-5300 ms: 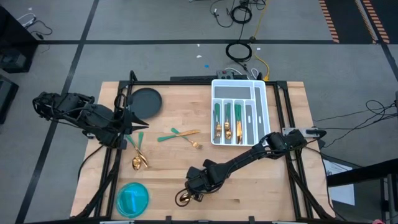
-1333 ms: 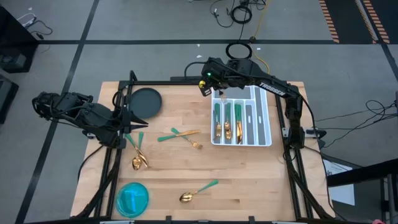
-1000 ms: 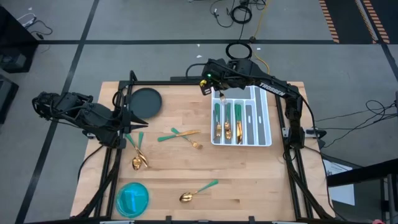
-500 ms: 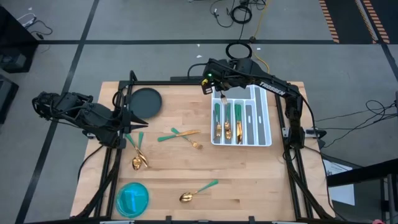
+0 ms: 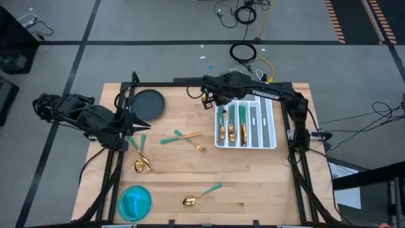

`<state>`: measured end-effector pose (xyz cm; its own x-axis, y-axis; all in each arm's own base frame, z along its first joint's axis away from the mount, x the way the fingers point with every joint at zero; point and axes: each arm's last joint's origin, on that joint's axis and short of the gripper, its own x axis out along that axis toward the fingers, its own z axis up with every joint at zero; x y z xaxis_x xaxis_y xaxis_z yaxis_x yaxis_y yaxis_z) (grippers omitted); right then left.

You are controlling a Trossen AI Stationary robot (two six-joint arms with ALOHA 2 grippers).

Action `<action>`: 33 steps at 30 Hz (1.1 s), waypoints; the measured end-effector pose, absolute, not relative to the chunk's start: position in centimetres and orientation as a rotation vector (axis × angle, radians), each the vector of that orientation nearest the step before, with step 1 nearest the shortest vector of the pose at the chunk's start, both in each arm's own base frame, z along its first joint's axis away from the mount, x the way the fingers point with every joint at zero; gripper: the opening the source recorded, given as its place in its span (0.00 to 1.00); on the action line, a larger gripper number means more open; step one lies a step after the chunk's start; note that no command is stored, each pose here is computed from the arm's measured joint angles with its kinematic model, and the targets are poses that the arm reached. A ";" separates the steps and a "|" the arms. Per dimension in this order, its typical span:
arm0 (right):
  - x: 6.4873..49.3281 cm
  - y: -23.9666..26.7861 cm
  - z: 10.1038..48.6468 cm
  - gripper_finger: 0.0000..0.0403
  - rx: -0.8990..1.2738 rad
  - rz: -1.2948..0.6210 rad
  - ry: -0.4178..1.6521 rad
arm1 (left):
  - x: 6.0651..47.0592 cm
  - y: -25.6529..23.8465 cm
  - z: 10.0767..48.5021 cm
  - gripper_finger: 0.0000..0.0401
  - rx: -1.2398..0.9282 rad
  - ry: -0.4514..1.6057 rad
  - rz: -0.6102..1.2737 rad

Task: Sort silverware
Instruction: Put the green fork into the white silverware organizer

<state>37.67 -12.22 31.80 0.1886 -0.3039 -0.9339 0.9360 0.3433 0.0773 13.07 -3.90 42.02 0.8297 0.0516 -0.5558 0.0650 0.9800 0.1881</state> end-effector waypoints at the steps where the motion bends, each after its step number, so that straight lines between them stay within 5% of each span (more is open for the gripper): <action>1: 37.8 -12.2 31.1 0.00 0.796 -1.008 1.011 | 13.1 -3.9 42.0 0.10 0.203 0.593 -0.007; 15: 38.3 -12.1 25.3 0.00 0.873 -1.001 1.041 | 13.0 -3.9 42.0 0.10 0.208 0.597 -0.008; 33: 38.7 -12.3 25.1 0.00 0.935 -1.077 0.928 | 13.0 -3.9 42.0 0.10 0.211 0.597 -0.009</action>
<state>38.68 -12.31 25.12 0.2108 -0.2888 -0.9339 0.9664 0.2053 0.1547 13.04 -3.88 41.99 0.8277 0.0526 -0.5587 0.0690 0.9785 0.1943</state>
